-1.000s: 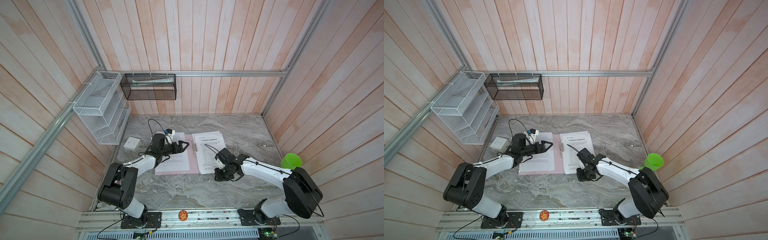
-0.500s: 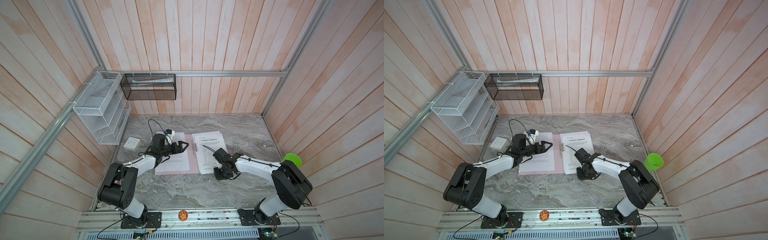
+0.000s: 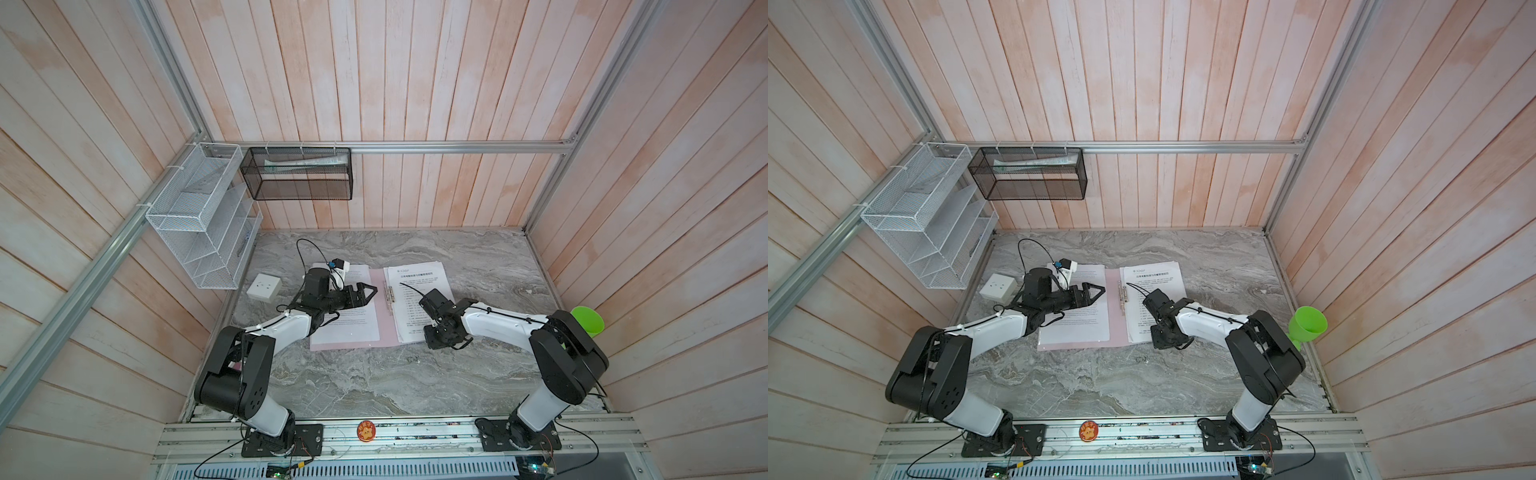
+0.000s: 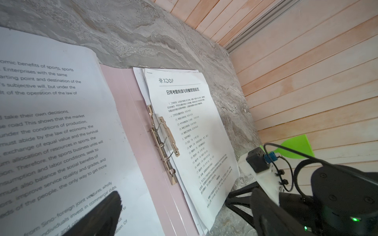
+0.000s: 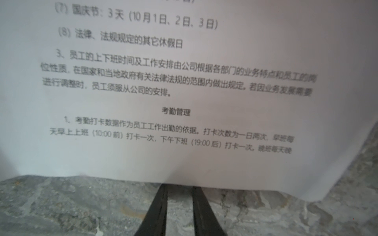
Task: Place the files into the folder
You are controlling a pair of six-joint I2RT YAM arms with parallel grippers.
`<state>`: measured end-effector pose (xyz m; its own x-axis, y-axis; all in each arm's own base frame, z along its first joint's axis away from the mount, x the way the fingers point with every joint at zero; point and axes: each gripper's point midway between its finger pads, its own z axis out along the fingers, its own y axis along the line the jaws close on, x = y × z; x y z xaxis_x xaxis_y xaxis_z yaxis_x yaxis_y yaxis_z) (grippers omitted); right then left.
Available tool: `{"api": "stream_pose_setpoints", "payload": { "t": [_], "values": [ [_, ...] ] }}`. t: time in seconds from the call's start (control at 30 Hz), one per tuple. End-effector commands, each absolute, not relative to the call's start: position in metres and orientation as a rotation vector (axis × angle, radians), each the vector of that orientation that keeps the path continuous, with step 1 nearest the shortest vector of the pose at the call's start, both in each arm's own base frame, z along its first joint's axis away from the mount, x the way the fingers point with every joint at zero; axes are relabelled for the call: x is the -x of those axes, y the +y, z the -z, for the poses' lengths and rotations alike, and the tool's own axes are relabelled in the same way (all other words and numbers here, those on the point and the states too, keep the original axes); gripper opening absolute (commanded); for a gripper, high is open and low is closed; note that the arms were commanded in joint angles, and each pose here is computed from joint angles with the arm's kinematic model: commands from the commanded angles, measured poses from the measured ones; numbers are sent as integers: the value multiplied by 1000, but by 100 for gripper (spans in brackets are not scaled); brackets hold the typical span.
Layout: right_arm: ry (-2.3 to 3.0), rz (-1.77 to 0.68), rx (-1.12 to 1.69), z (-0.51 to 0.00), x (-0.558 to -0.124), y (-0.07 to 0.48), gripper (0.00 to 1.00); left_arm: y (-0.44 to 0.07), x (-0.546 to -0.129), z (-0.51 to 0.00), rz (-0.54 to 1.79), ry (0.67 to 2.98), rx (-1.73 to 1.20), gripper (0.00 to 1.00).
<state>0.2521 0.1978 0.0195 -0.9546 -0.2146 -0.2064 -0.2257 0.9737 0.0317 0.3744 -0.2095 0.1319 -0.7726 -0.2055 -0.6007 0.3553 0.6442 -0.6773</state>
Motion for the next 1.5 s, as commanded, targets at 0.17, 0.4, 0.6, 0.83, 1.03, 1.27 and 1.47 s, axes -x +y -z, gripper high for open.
{"api": "stream_pose_setpoints", "payload": {
  "t": [0.17,0.4,0.6,0.83,1.03,1.27,1.47],
  "values": [
    [2835,-143,358,-62,-259,205,26,-206,-376,-132,1072,2200,-130,100],
    [2670,-101,157,-122,-323,161,40,-195,-384,-145,1027,2172,-116,100],
    [2612,-81,-28,-122,-400,125,46,-158,-390,-157,959,2144,-24,100],
    [2650,63,-87,-89,-444,92,49,-102,-387,-166,802,2148,114,100],
    [2655,86,-146,-79,-453,63,49,-30,-365,-150,567,2199,397,100],
    [2694,-11,-165,-55,-455,63,49,-18,-357,-122,598,2229,445,100],
    [2729,-35,-171,-39,-454,67,48,-36,-359,-103,776,2178,420,100]
  ]
}}
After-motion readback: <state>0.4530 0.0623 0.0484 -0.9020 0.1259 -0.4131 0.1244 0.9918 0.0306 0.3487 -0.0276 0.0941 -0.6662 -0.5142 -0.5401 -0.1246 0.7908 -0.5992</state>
